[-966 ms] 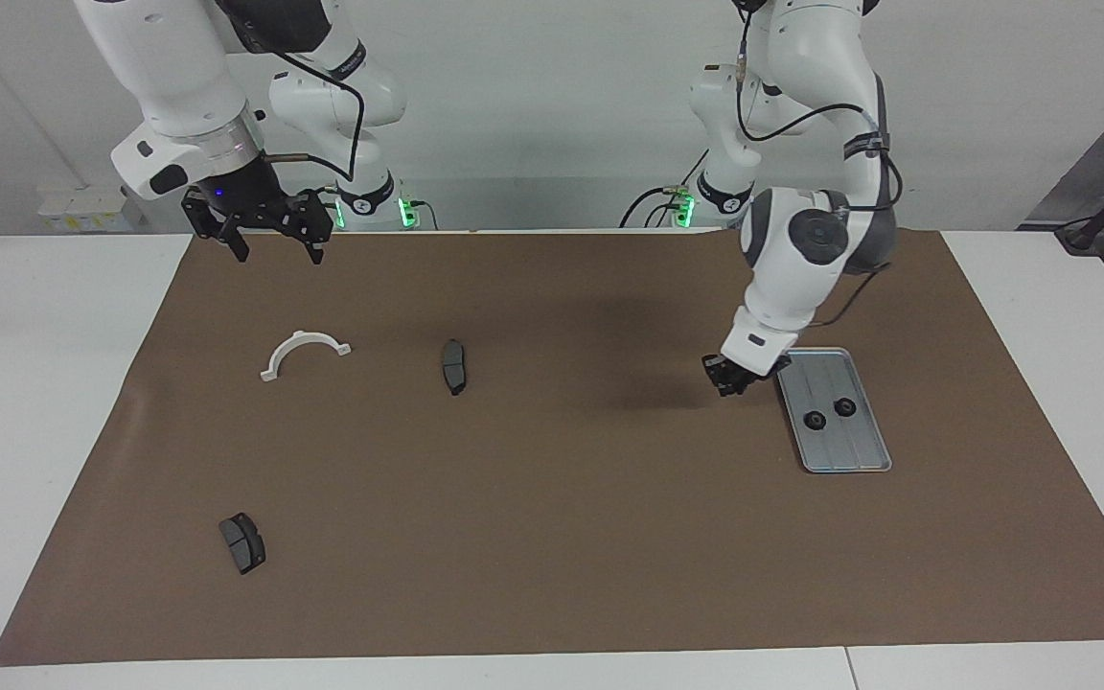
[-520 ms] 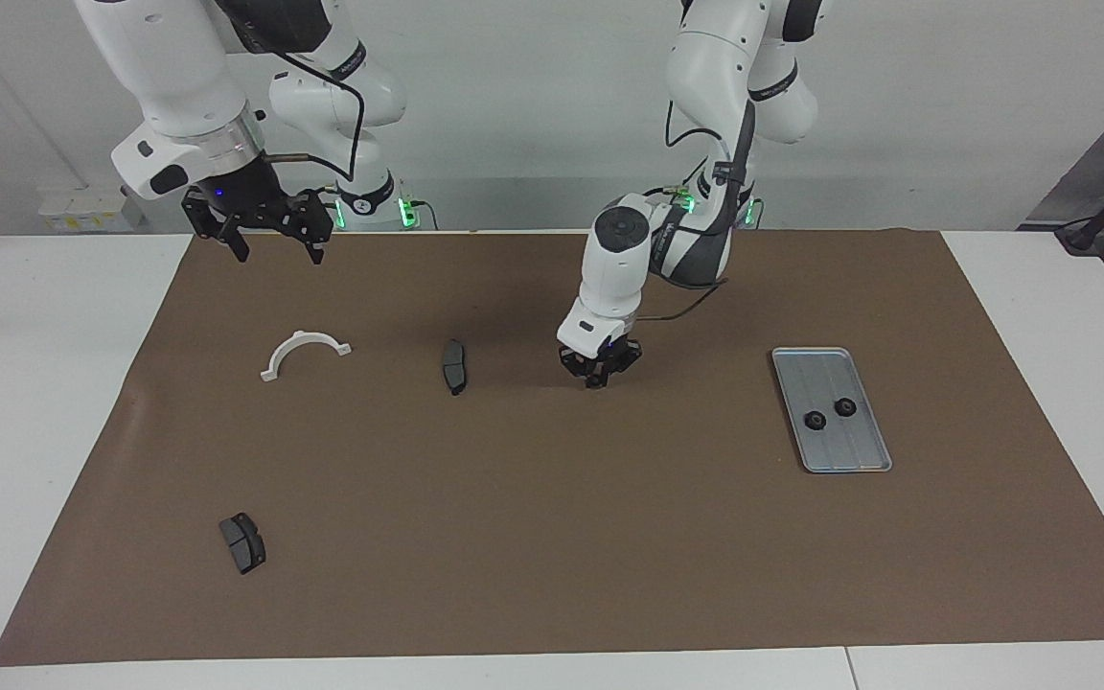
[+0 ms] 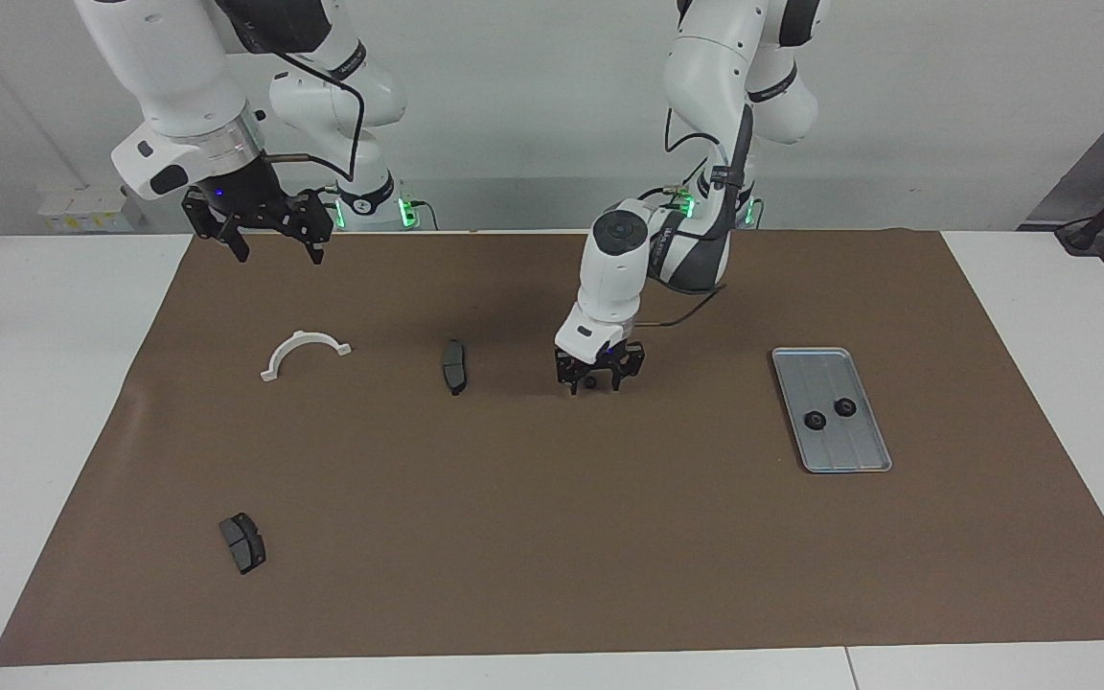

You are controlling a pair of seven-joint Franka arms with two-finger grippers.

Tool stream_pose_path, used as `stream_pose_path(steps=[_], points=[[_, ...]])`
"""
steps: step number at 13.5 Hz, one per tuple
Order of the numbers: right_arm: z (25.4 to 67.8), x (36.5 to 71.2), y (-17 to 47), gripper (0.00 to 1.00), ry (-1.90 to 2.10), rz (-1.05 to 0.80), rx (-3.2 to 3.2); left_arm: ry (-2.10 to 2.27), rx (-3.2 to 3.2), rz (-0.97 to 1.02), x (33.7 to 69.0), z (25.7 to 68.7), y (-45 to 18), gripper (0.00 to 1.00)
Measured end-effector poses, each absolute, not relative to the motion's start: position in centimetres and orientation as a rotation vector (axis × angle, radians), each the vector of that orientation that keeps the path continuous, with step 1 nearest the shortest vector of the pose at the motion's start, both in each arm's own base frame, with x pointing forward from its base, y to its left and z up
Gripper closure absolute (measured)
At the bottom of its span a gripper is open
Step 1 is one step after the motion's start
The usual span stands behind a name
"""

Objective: Place bearing gear from tray to pile
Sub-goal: 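Carry the gear with the left gripper and set it mid-table, then return the left gripper to the tray while the right gripper reaches the gear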

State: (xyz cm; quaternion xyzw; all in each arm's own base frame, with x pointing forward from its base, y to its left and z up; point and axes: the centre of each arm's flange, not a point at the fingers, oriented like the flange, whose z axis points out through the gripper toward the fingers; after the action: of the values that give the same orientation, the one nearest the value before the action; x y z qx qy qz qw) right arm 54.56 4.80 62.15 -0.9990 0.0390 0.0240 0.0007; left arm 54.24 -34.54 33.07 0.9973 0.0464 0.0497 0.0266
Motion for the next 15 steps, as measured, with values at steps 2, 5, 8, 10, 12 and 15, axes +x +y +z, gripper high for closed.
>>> stream_pose_path(steps=[2, 5, 8, 10, 12, 15], points=[[62.1, 54.6, 4.8, 0.0, 0.122, 0.075, -3.137, 0.167, 3.089, 0.158, 58.2, 34.9, -29.3, 0.0], [62.1, 54.6, 4.8, 0.0, 0.122, 0.075, -3.137, 0.146, 3.11, 0.126, 62.6, 35.7, -18.9, 0.0], [62.1, 54.6, 4.8, 0.0, 0.122, 0.075, -3.137, 0.088, 3.121, 0.058, 64.0, 35.2, -10.6, 0.04], [62.1, 54.6, 4.8, 0.0, 0.122, 0.075, -3.137, 0.073, 3.124, 0.01, 64.2, 34.7, -6.9, 0.07], [62.1, 54.6, 4.8, 0.0, 0.122, 0.075, -3.137, 0.069, 3.123, -0.015, 64.0, 34.1, -4.3, 0.12], [62.2, 54.6, 4.8, 0.0, 0.121, 0.075, -3.137, 0.081, 3.12, -0.029, 63.7, 33.4, -2.3, 0.19]])
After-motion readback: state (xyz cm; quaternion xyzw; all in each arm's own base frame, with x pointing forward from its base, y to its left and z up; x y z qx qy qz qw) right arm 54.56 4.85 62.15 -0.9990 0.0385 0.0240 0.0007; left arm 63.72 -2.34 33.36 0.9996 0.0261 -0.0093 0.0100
